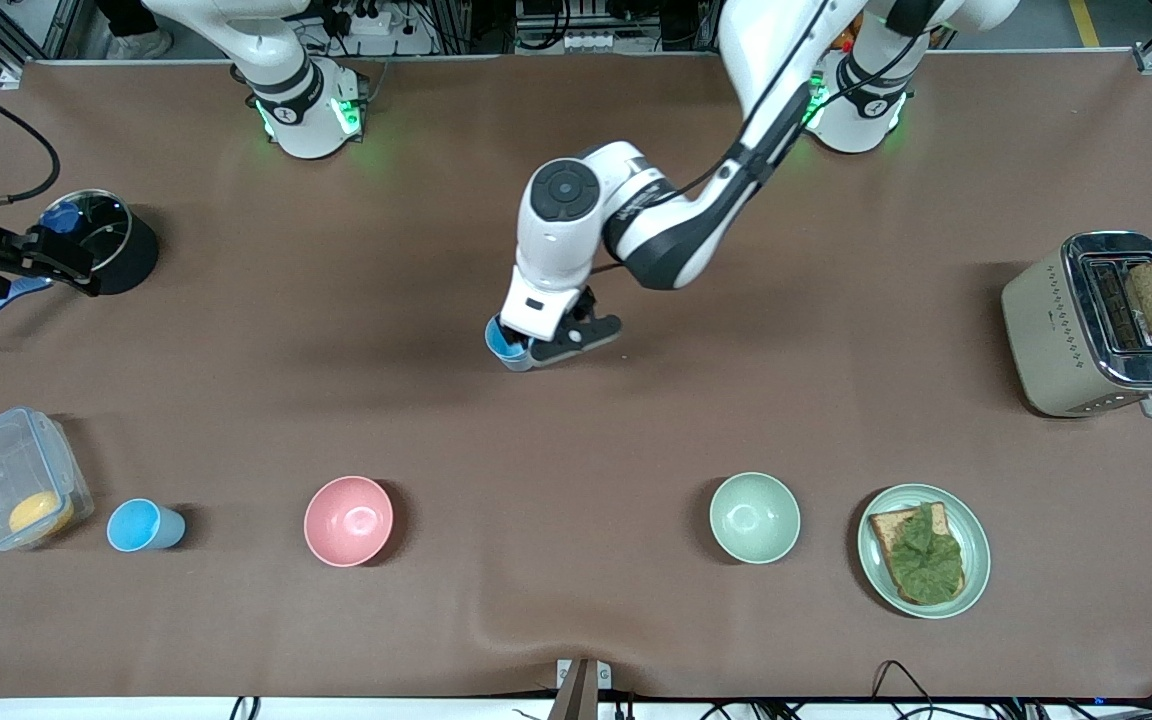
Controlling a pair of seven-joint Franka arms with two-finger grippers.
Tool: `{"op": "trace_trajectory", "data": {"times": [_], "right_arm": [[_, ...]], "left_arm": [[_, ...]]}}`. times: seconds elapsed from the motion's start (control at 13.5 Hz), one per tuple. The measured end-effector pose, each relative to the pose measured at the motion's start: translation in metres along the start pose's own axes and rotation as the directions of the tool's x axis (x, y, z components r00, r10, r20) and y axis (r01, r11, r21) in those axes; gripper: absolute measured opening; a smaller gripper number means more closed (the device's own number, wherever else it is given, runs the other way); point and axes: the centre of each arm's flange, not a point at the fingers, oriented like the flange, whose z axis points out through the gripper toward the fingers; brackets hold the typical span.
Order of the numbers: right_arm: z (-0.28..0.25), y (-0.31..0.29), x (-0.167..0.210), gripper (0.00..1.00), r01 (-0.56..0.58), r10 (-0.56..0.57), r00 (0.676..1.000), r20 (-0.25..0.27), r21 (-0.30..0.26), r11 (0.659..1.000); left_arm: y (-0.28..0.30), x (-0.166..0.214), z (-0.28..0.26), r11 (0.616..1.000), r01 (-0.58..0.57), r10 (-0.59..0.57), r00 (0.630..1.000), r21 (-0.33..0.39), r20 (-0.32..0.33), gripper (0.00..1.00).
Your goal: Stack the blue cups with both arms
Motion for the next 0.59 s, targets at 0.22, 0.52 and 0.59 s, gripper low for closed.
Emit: {"op": "trace_trajectory", "data": {"times": [0.22,0.52,0.59], "right_arm": [[0.001,-0.002,0.000,1.00,0.004,-0.004,1.000,0.002,0.000,1.000],[0.001,-0.003,0.001,1.00,0.005,-0.005,1.000,0.004,-0.001,1.000],[0.002,-0.003,0.001,1.00,0.005,-0.005,1.000,0.005,-0.001,1.000]], "left_arm": [[-0.053,0.090,-0.096,0.993,-0.085,0.087,0.996,0.079,-0.023,1.00],[-0.153,0.191,-0.190,0.971,-0.183,0.184,0.983,0.155,0.004,1.00],[-0.169,0.203,-0.202,0.967,-0.199,0.202,0.979,0.156,0.002,1.00]]}}
